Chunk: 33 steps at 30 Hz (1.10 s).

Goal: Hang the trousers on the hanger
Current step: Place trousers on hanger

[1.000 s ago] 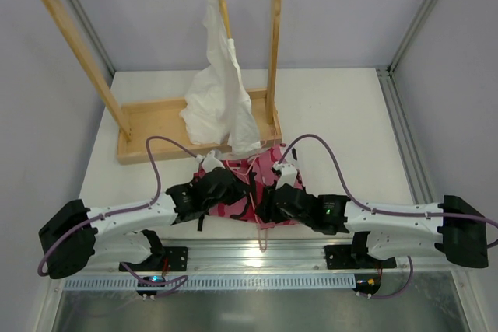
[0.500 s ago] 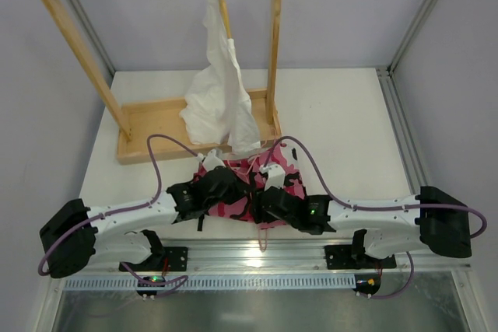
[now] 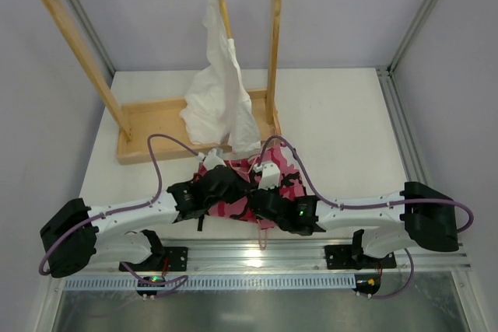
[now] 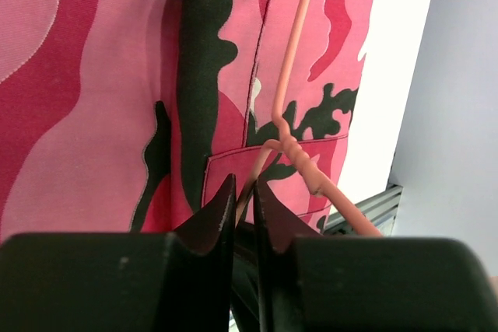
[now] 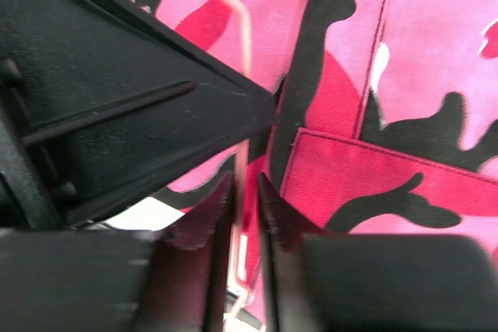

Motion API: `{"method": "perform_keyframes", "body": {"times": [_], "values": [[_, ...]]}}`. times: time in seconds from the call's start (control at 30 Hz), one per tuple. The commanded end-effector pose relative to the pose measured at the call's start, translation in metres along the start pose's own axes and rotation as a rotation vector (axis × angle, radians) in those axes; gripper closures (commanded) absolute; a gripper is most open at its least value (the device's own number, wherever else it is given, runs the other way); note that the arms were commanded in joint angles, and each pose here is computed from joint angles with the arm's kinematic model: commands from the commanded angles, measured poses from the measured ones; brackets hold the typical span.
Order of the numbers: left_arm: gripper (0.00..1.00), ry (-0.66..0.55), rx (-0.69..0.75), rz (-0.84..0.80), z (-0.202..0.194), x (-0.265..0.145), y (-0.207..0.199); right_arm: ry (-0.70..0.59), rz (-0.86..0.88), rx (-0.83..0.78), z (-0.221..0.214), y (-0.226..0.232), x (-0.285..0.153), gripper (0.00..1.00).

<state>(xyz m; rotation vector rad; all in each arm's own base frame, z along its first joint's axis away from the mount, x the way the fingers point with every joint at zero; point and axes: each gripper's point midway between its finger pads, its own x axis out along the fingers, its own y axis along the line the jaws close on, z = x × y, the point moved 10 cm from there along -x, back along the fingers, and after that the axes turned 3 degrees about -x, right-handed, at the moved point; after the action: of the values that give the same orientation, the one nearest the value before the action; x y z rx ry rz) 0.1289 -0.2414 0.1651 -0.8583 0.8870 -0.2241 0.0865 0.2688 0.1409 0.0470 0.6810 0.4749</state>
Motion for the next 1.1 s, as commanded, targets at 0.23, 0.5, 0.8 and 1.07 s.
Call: {"method": "perform_keyframes", "body": {"times": [0.23, 0.5, 0.8, 1.07], "values": [[0.68, 0.024, 0.063, 0.014, 0.002, -0.012, -0.002, -0.100, -0.032, 0.111, -0.001, -0.010, -0.002, 0.95], [0.55, 0.018, 0.087, 0.014, 0.006, -0.027, 0.006, -0.131, -0.002, 0.170, -0.006, -0.022, -0.011, 0.96], [0.45, 0.021, 0.114, -0.045, 0.005, -0.033, 0.013, -0.144, 0.038, 0.230, -0.014, -0.032, -0.016, 0.96], [0.37, 0.065, 0.174, -0.122, 0.001, -0.007, 0.006, -0.186, 0.080, 0.287, -0.014, -0.042, -0.028, 0.96]]}}
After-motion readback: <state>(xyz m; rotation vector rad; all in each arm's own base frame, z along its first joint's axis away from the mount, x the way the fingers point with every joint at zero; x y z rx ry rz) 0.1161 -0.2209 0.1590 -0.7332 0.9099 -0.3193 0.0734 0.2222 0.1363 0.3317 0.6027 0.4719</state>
